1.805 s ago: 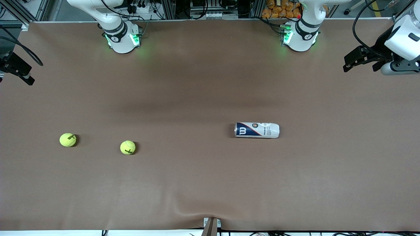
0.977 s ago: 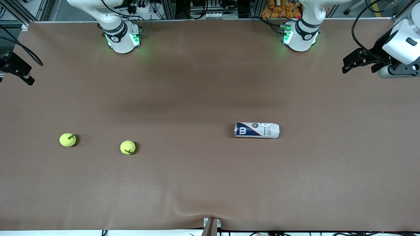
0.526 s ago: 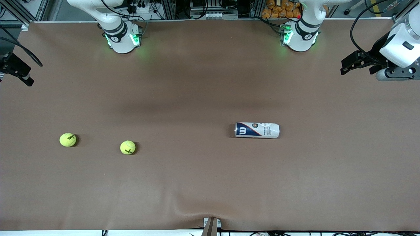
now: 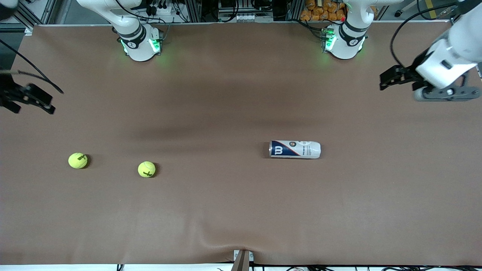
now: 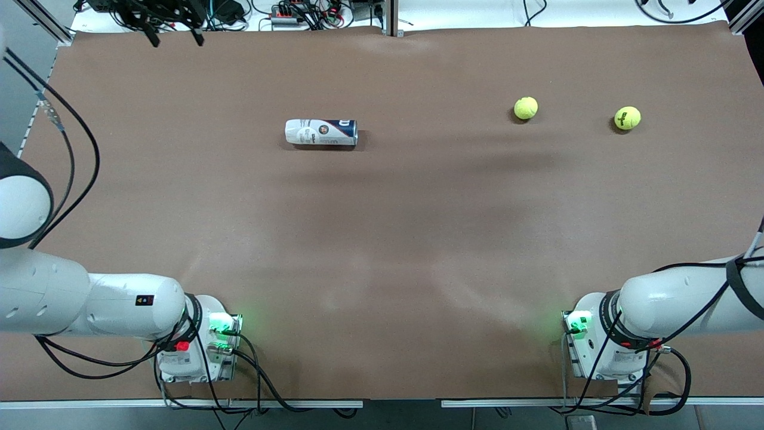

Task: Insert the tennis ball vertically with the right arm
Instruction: 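Reach the right gripper to a ball while the left gripper reaches the can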

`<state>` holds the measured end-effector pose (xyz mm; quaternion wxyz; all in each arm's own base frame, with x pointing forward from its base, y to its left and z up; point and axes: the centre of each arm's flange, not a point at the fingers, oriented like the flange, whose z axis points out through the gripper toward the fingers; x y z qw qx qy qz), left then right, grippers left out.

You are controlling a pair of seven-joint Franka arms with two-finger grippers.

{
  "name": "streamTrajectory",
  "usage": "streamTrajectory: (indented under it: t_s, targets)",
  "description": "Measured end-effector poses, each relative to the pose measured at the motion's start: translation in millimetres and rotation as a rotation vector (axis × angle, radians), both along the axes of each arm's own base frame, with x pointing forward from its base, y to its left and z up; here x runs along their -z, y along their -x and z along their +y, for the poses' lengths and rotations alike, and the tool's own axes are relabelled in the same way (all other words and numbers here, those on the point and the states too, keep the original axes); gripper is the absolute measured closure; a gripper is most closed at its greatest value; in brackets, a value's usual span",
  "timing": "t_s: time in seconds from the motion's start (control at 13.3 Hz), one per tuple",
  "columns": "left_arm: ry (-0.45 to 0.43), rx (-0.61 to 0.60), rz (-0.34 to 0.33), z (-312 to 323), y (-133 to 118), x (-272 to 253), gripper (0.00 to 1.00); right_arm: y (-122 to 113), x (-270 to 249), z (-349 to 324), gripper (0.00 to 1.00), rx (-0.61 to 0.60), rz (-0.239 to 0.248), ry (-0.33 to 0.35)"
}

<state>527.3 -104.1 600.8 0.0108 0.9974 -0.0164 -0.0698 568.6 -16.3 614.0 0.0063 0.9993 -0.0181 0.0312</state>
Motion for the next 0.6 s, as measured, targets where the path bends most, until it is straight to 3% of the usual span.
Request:
streamTrajectory:
  t_s: [0.38,0.6]
  targets:
    - [-0.092,0.185,-0.01,-78,-27,68,0.0,-18,57,12,0.0,-0.018,0.136,0.001]
    - [-0.079,0.294,0.019,-110,-37,111,0.0,-33,112,30,0.0,-0.046,0.233,0.005]
